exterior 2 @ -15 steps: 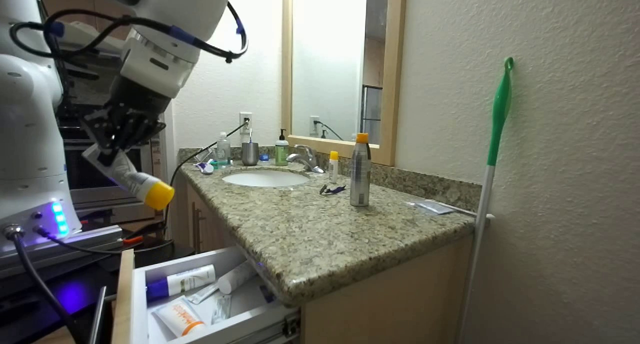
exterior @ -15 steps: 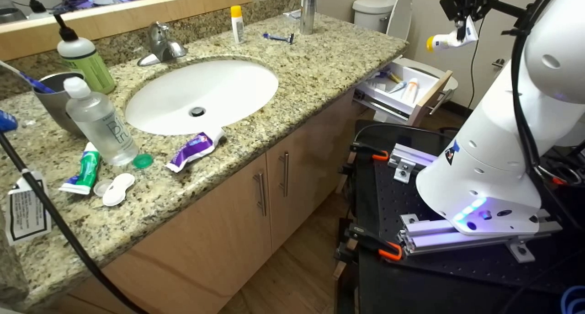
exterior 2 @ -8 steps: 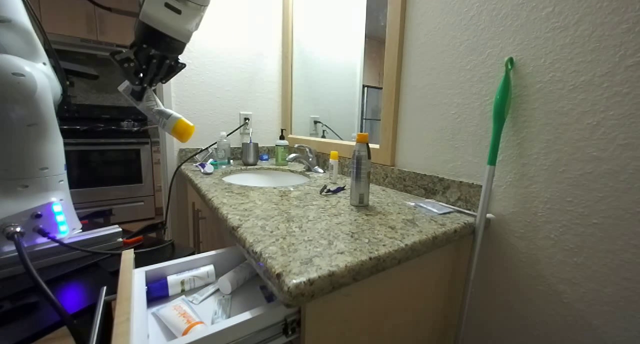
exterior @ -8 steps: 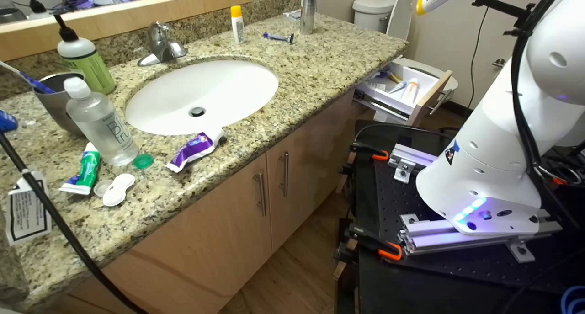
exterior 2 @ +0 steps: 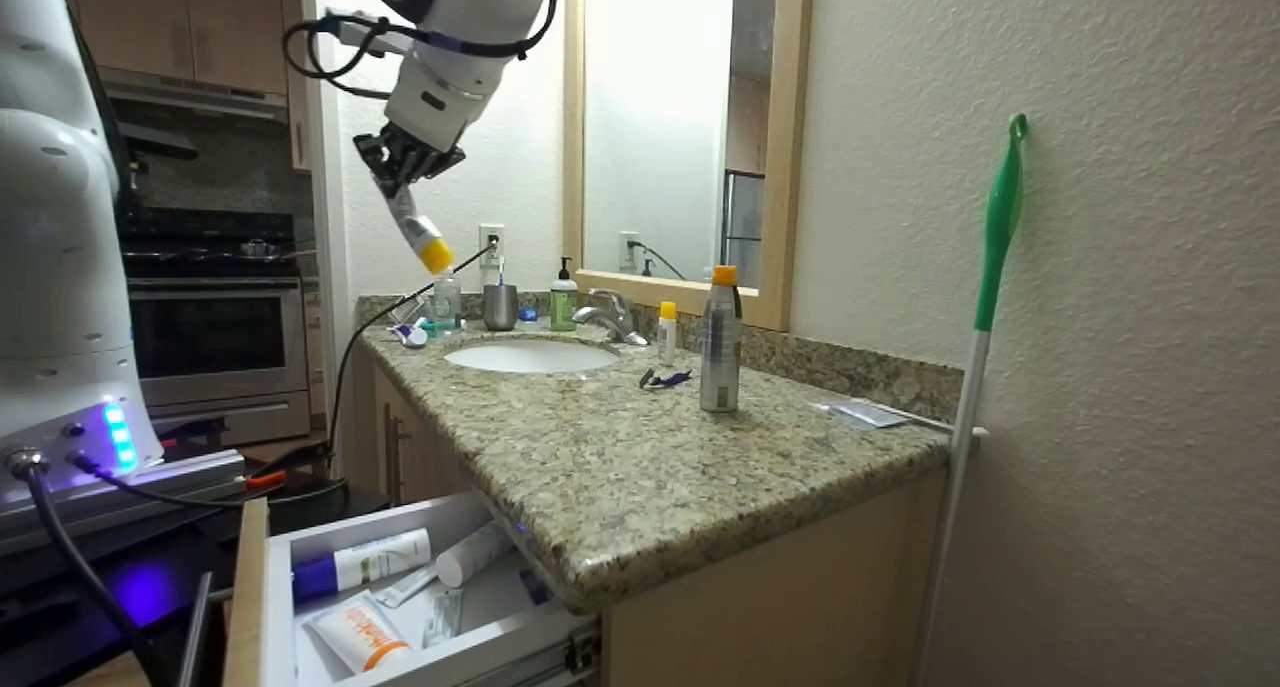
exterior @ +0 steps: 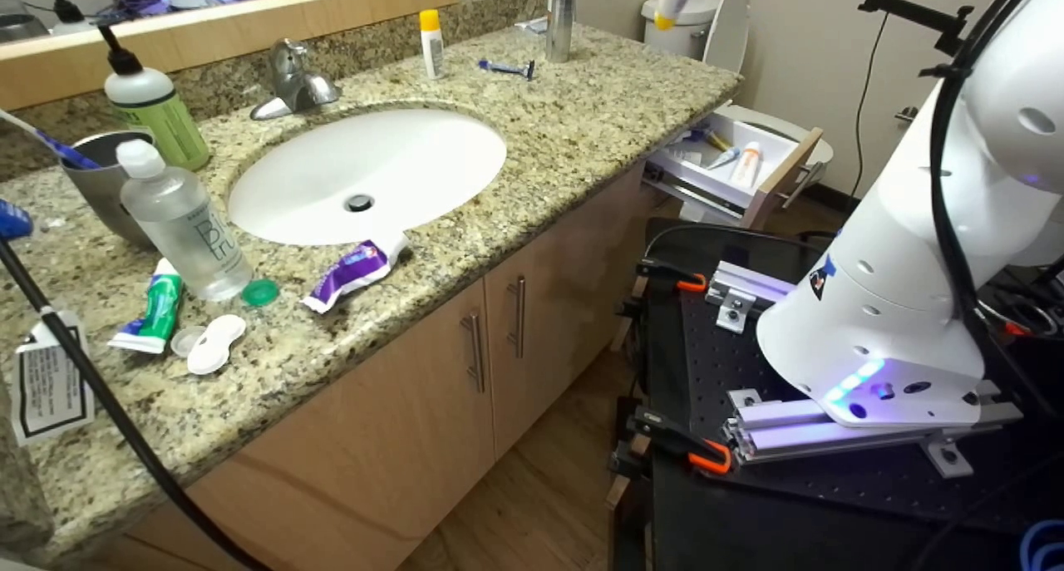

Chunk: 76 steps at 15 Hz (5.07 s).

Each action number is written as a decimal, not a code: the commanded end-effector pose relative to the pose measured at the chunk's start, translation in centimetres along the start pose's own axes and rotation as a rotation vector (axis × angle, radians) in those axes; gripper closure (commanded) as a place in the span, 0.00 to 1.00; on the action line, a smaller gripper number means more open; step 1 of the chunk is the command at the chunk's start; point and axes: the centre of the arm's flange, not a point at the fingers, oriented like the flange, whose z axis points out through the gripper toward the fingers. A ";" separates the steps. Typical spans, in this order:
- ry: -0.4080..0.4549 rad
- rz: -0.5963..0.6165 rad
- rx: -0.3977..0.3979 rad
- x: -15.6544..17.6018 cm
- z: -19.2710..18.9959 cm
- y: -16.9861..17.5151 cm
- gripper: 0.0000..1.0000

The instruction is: Remove the white tube with a yellow lid from the drawer and put it on the counter

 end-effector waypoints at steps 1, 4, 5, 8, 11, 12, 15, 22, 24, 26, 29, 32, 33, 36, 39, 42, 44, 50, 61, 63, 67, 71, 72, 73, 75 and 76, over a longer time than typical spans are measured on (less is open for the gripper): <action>-0.101 0.116 0.140 0.0 0.4 -8.0 0.98; -0.124 0.131 0.174 -0.4 1.6 -8.1 0.98; -0.126 0.147 0.175 0.3 2.1 -8.8 0.93; -0.124 0.144 0.167 0.5 2.2 -8.8 0.98; -0.168 0.163 0.368 2.9 3.1 -13.0 0.98; -0.181 0.188 0.436 3.7 3.0 -14.5 0.98; -0.209 0.212 0.645 6.8 2.7 -17.3 0.98; -0.175 0.303 0.737 9.6 4.3 -17.0 0.93; -0.161 0.364 0.699 10.3 5.0 -17.6 0.98; -0.180 0.451 0.735 12.2 6.5 -19.1 0.98; -0.220 0.477 0.818 13.9 8.5 -20.7 0.98; -0.248 0.492 0.946 15.6 9.8 -23.2 0.98; -0.236 0.487 0.981 16.3 10.0 -23.9 0.98; -0.245 0.506 0.947 15.5 10.8 -22.8 0.93; -0.218 0.583 0.925 16.7 11.2 -23.2 0.98; -0.232 0.717 0.938 18.2 12.3 -24.2 0.98; -0.238 0.766 0.958 18.8 12.9 -25.0 0.98; -0.230 0.762 0.940 18.4 13.8 -24.0 0.98; -0.220 0.639 1.008 19.7 15.7 -23.2 0.98; -0.245 0.634 1.025 20.1 15.4 -23.7 0.98; -0.251 0.649 1.065 21.9 14.4 -23.6 0.98; -0.239 0.657 1.072 21.4 13.9 -22.8 0.93; -0.240 0.659 1.078 21.6 13.7 -22.7 0.93; -0.241 0.659 1.081 21.8 13.5 -22.7 0.93; -0.241 0.658 1.081 21.8 13.5 -22.7 0.98; -0.251 0.635 1.081 21.7 13.2 -22.3 0.98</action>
